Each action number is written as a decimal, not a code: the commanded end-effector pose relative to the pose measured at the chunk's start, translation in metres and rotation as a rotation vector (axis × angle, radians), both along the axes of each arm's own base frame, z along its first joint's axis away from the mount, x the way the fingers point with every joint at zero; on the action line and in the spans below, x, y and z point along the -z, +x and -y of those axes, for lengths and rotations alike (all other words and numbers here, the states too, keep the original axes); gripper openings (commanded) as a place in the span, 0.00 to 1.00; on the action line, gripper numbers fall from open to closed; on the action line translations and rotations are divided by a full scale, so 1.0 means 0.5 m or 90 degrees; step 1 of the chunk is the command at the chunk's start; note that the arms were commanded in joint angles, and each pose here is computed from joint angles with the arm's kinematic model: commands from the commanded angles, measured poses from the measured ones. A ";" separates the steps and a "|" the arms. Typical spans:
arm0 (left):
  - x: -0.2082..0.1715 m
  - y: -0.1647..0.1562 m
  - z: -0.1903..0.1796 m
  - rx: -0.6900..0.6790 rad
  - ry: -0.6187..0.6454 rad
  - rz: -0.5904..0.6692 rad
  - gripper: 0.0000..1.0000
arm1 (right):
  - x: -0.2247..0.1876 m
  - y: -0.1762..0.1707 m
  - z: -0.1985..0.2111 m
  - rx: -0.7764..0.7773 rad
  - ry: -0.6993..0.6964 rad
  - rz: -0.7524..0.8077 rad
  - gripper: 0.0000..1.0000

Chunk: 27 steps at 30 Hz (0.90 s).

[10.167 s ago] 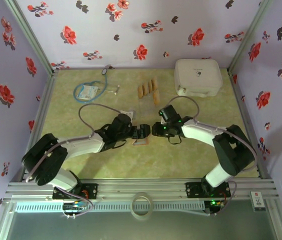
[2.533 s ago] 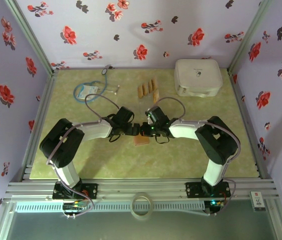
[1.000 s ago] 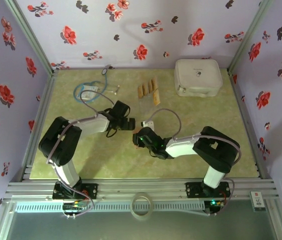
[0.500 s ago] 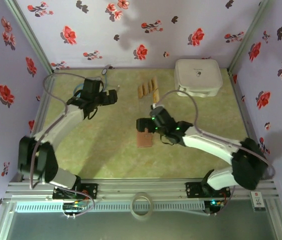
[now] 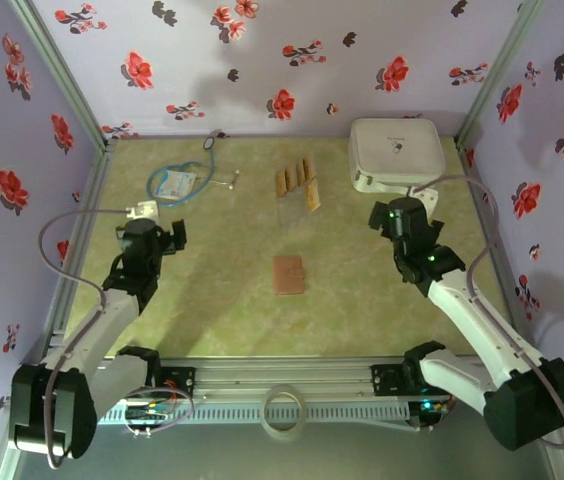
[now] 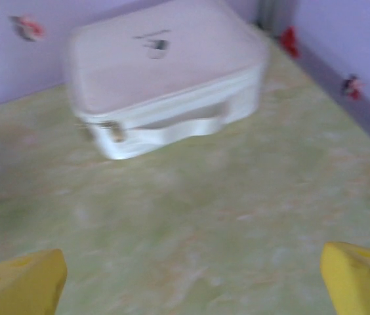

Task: Put the credit cards into the card holder
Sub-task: Reset both arms

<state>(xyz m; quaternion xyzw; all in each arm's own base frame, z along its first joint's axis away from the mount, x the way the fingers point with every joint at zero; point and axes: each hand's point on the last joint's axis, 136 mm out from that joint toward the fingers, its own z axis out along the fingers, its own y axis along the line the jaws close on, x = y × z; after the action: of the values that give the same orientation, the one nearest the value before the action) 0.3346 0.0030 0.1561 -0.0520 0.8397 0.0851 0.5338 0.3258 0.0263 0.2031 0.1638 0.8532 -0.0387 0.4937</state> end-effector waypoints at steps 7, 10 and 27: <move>0.052 0.061 -0.066 -0.034 0.036 0.093 1.00 | 0.117 0.079 0.119 0.099 -0.198 -0.004 0.99; 0.059 0.083 -0.064 -0.019 0.011 0.098 1.00 | 0.152 0.102 0.122 0.068 -0.209 0.024 0.99; 0.127 0.132 -0.024 0.084 -0.036 0.045 1.00 | 0.229 0.129 0.123 -0.024 -0.079 0.107 0.99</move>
<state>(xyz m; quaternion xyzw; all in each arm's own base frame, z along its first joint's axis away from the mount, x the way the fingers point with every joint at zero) 0.3951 0.0167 0.0857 -0.0204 0.8305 0.0337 0.5556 0.3788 -0.0397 0.0696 0.1249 0.8283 -0.0841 0.5397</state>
